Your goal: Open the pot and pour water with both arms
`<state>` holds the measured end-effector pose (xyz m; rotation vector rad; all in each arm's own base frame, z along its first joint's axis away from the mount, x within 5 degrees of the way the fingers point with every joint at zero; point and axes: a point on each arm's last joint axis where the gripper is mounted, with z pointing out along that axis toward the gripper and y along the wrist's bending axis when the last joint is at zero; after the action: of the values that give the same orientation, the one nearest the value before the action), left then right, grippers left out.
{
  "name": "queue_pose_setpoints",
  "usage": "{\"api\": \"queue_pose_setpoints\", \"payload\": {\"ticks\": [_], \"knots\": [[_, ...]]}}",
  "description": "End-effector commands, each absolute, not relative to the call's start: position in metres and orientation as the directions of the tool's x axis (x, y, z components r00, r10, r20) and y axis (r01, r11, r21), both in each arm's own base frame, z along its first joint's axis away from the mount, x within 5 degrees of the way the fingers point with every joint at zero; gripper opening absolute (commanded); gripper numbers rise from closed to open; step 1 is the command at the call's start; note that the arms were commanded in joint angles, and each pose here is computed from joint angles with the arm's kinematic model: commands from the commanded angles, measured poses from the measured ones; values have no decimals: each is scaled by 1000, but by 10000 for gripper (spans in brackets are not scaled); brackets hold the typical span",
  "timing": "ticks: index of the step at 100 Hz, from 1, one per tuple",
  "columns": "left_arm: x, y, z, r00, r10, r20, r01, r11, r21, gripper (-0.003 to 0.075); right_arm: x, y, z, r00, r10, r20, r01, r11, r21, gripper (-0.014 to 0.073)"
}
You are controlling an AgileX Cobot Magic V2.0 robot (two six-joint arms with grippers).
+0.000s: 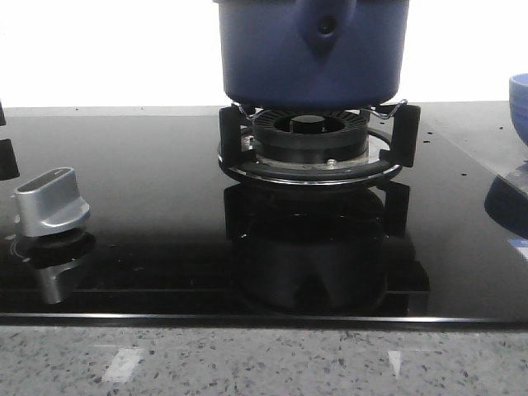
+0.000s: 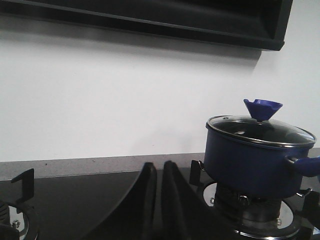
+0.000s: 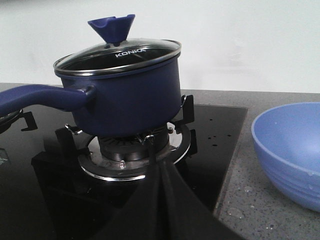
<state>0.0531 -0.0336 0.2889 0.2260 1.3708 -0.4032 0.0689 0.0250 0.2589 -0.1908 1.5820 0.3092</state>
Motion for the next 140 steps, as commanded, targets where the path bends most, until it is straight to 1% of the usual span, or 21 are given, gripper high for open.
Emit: {"api": "queue_pose_setpoints", "payload": {"ticks": [1, 51, 61, 65, 66, 72, 73, 79, 80, 85, 86, 87, 88, 93, 94, 97, 100, 101, 107, 126, 140], "knots": [[52, -34, 298, 159, -185, -970, 418, 902, -104, -20, 70, 22, 269, 8, 85, -996, -280, 957, 80, -66], [52, -34, 298, 159, -185, -970, 418, 902, -104, -20, 70, 22, 269, 8, 85, -996, -280, 957, 80, -67], [54, -30, 296, 153, -149, -977, 371, 925, -83, -20, 70, 22, 269, 8, 85, -996, -280, 957, 80, -67], [56, -28, 295, 129, -176, -976, 350, 929, -121, -20, 70, 22, 269, 8, 85, -996, -280, 957, 80, -67], [56, -28, 294, 128, -155, -980, 339, 935, -104, -20, 70, 22, 269, 8, 85, -996, -280, 957, 80, -67], [58, -23, 292, 93, -214, -972, 286, 941, -180, -20, 70, 22, 269, 8, 85, -996, -280, 957, 80, -66], [59, -22, 290, 92, -170, -981, 269, 953, -140, -20, 70, 22, 269, 8, 85, -996, -280, 957, 80, -67], [60, -17, 286, 63, -205, -977, 215, 959, -187, -20, 70, 22, 269, 8, 85, -996, -280, 957, 80, -66], [61, -16, 284, 64, -141, -988, 197, 972, -126, -20, 70, 22, 269, 8, 85, -996, -280, 957, 80, -66], [62, -12, 280, 40, -215, -976, 158, 966, -206, -20, 70, 22, 269, 8, 85, -996, -280, 957, 80, -66], [63, -11, 278, 41, -218, -975, 147, 967, -210, -20, 70, 22, 269, 8, 85, -996, -280, 957, 80, -66], [64, -10, 276, 40, -167, -985, 132, 978, -161, -20, 70, 22, 269, 8, 85, -996, -280, 957, 80, -67], [64, -9, 275, 40, -203, -978, 124, 973, -197, -20, 70, 22, 269, 8, 85, -996, -280, 957, 80, -66], [66, -6, 267, 35, -269, -963, 90, 960, -265, -20, 70, 22, 269, 8, 85, -996, -280, 957, 80, -67], [66, -6, 264, 32, -232, -972, 80, 970, -229, -20, 70, 22, 269, 8, 85, -996, -280, 957, 80, -67], [67, -4, 258, 31, -284, -958, 69, 957, -281, -20, 70, 22, 269, 8, 85, -996, -280, 957, 80, -66], [66, -4, 253, 32, -319, -947, 63, 947, -316, -20, 70, 22, 269, 8, 85, -996, -280, 957, 80, -67], [66, -3, 249, 30, -286, -958, 58, 957, -284, -20, 70, 22, 269, 8, 85, -996, -280, 957, 80, -67], [64, -3, 238, 43, -327, -944, 56, 944, -325, -20, 70, 22, 269, 8, 85, -996, -280, 957, 80, -67], [57, -2, 207, 71, -281, -957, 56, 959, -278, -20, 70, 22, 269, 8, 85, -996, -280, 957, 80, -66], [55, -2, 202, 52, -252, -966, 58, 967, -249, -20, 70, 22, 269, 8, 85, -996, -280, 957, 80, -66]]}}
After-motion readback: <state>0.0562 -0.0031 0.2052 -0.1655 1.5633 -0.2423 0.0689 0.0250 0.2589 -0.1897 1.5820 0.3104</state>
